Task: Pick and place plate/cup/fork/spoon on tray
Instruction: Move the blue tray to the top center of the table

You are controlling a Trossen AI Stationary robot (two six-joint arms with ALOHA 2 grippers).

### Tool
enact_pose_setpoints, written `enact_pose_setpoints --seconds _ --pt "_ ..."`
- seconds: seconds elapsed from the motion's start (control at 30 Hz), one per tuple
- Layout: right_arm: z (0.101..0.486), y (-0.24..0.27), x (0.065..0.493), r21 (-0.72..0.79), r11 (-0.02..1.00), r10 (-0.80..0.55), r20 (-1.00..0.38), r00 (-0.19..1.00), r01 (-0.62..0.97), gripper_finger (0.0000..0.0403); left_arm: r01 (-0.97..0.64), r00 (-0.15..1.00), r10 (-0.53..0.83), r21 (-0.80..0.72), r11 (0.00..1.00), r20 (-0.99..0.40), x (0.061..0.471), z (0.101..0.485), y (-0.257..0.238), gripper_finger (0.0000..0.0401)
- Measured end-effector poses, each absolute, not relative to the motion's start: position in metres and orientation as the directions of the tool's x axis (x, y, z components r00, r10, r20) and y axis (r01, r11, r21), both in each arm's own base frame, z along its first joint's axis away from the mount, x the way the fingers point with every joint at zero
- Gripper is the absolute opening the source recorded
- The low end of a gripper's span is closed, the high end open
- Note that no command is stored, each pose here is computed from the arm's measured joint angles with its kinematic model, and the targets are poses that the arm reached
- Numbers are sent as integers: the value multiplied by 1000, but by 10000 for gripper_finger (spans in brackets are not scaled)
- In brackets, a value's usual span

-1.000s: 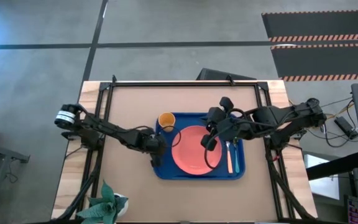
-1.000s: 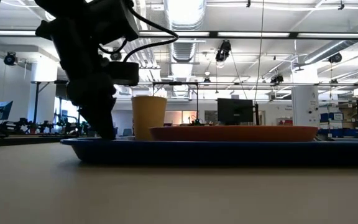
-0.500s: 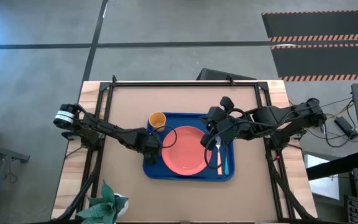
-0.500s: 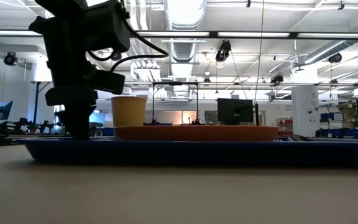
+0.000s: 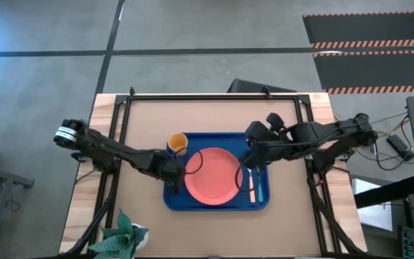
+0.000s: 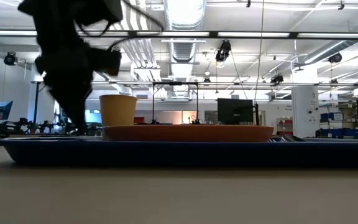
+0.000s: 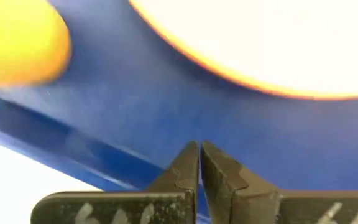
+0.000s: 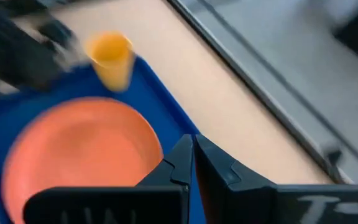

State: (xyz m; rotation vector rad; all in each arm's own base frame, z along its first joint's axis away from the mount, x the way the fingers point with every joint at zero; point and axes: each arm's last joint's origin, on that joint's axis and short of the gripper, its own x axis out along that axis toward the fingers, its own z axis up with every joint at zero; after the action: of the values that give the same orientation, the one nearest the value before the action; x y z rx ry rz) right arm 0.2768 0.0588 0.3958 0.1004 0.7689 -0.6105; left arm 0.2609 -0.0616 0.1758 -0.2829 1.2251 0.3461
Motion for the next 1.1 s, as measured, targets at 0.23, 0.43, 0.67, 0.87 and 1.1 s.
enact_pose_setpoints --seconds 0.23,0.43,0.67,0.87,1.1 --pt "354 59 271 -129 762 -468 -787 402 635 8 -425 514 166 -82 901 -842 256 234 -57 0" --pt "295 51 279 -89 771 -387 -852 354 630 8 -442 618 204 -121 889 -759 235 268 -50 0" --pt "239 17 267 -2 735 -300 -898 322 679 8 -391 661 170 -143 909 -730 210 286 -50 0" --pt "207 -21 258 204 695 -193 -871 452 690 8 -390 684 168 -160 907 -710 199 295 -46 0" --pt "189 -42 251 246 649 -201 -857 475 720 8 -398 675 182 -146 906 -715 195 290 -45 0"
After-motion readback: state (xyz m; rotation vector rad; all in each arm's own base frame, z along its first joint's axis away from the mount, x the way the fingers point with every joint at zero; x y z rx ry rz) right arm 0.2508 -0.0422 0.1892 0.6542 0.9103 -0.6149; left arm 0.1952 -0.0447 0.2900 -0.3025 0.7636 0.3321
